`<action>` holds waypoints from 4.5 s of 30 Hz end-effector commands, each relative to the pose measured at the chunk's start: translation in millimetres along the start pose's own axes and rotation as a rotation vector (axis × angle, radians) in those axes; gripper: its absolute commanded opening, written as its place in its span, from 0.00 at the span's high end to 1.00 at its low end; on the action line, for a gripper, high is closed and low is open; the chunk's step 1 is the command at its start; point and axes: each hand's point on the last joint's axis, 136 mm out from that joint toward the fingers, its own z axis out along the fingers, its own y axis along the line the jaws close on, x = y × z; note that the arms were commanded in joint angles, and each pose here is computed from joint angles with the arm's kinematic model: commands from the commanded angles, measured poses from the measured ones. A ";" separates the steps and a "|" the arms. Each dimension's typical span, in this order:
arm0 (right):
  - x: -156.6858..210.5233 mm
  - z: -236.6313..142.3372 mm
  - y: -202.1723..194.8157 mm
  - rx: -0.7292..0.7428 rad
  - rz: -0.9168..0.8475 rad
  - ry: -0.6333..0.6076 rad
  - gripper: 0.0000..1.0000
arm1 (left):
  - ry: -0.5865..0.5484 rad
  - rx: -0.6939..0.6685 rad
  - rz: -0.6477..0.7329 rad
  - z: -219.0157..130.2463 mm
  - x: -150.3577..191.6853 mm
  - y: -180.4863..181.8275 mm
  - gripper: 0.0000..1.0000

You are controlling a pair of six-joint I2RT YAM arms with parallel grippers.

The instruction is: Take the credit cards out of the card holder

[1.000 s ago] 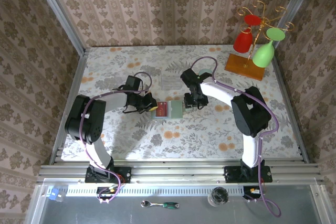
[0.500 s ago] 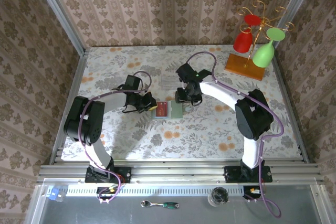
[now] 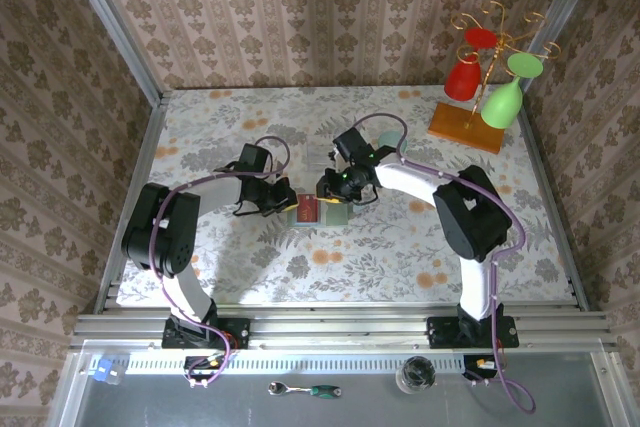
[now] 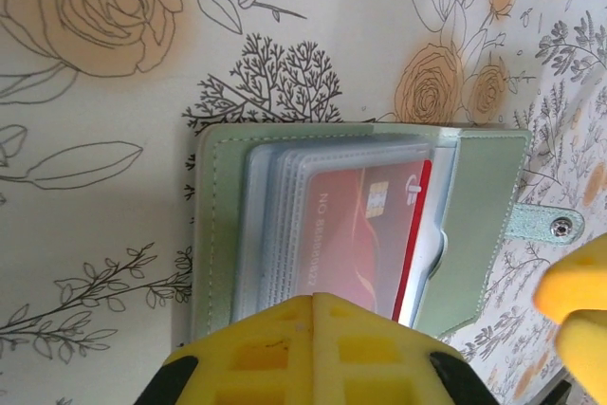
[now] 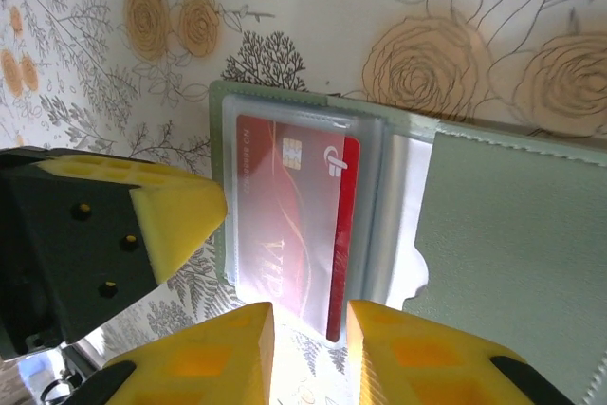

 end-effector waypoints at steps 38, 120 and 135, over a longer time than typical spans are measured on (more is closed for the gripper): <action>11.8 47.0 -2.4 -0.133 0.078 0.090 0.81 | 0.048 -0.068 -0.019 10.9 11.2 27.8 0.95; 13.4 38.5 -27.5 -0.104 0.101 0.054 0.75 | 0.073 -0.071 0.020 13.4 13.8 9.8 0.96; 11.3 42.4 -21.4 -0.149 0.114 0.056 0.80 | 0.076 -0.071 0.014 12.9 14.6 12.4 0.97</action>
